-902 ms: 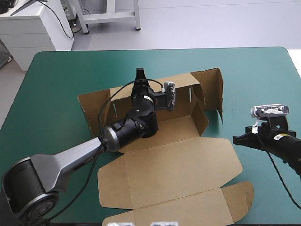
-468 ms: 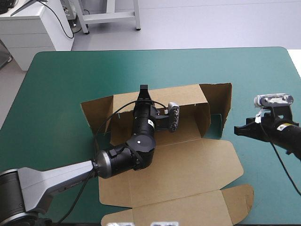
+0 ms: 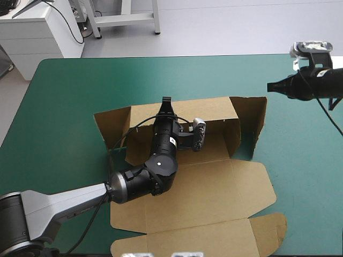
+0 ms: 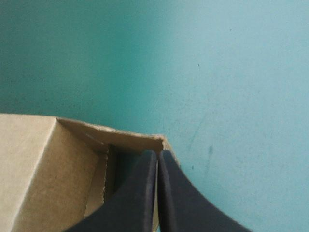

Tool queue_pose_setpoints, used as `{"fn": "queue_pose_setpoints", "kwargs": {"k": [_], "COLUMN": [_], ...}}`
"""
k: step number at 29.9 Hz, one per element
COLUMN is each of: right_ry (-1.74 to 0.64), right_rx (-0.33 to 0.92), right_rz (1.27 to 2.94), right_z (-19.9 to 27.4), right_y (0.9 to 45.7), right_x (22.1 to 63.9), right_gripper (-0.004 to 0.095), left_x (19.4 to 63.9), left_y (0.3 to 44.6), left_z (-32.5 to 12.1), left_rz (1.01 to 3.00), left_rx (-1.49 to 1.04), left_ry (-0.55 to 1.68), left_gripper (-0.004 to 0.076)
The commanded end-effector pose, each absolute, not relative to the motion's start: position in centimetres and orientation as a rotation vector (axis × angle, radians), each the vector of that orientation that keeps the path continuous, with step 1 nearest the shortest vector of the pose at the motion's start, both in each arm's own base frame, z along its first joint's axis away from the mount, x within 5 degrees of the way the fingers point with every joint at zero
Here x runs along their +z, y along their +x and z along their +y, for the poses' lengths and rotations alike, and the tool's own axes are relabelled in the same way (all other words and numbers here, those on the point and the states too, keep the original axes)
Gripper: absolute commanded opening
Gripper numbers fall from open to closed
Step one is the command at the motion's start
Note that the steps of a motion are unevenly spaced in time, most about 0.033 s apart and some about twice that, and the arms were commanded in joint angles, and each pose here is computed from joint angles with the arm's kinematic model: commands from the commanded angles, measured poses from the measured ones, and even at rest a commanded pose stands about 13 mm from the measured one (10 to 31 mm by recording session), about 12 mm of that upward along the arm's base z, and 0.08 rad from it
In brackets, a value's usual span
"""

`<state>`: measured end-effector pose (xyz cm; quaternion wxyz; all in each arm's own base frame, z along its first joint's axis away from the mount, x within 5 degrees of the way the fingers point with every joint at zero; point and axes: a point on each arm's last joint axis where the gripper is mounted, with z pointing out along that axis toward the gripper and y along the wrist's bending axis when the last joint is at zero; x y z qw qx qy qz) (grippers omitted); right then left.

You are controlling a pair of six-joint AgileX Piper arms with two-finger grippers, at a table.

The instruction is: Fold the box

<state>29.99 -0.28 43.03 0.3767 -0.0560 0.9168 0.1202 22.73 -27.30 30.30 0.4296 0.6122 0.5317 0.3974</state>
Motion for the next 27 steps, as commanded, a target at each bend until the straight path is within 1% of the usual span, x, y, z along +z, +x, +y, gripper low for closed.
{"fn": "queue_pose_setpoints", "kwargs": {"k": [1, 3, 7, 11, 18, 27], "right_ry": [-0.185, -0.206, -0.247, -0.260, -0.292, -0.332], "right_rx": [0.313, 0.301, 0.234, 0.257, 0.271, 0.248], "right_rz": [2.271, 2.285, 2.332, 2.379, 2.527, 2.564], "right_z": [0.7, 1.5, 3.2, 3.8, 3.9, 3.8], "right_y": [31.6, 33.1, 35.8, 37.5, 38.1, 37.8], "right_x": [45.7, 45.5, 44.0, 42.3, 39.8, 38.8], "right_gripper": [0.0002, 0.0002, 0.0002, 0.0002, 0.0001, -0.0006], "left_x": [32.7, 32.7, 32.7, 32.7, 32.7, 32.6], "left_y": [22.4, 22.4, 22.4, 22.4, 22.3, 22.3], "left_z": [-27.0, -27.0, -27.0, -27.0, -27.2, -27.3], "left_rz": [1.259, 1.258, 1.258, 1.258, 1.244, 1.240], "left_rx": [1.014, 1.013, 1.013, 1.013, 0.990, 0.984], "left_ry": [1.466, 1.467, 1.467, 1.467, 1.478, 1.481], "left_gripper": [-0.0008, -0.0008, -0.0008, -0.0008, -0.0008, -0.0008]}}
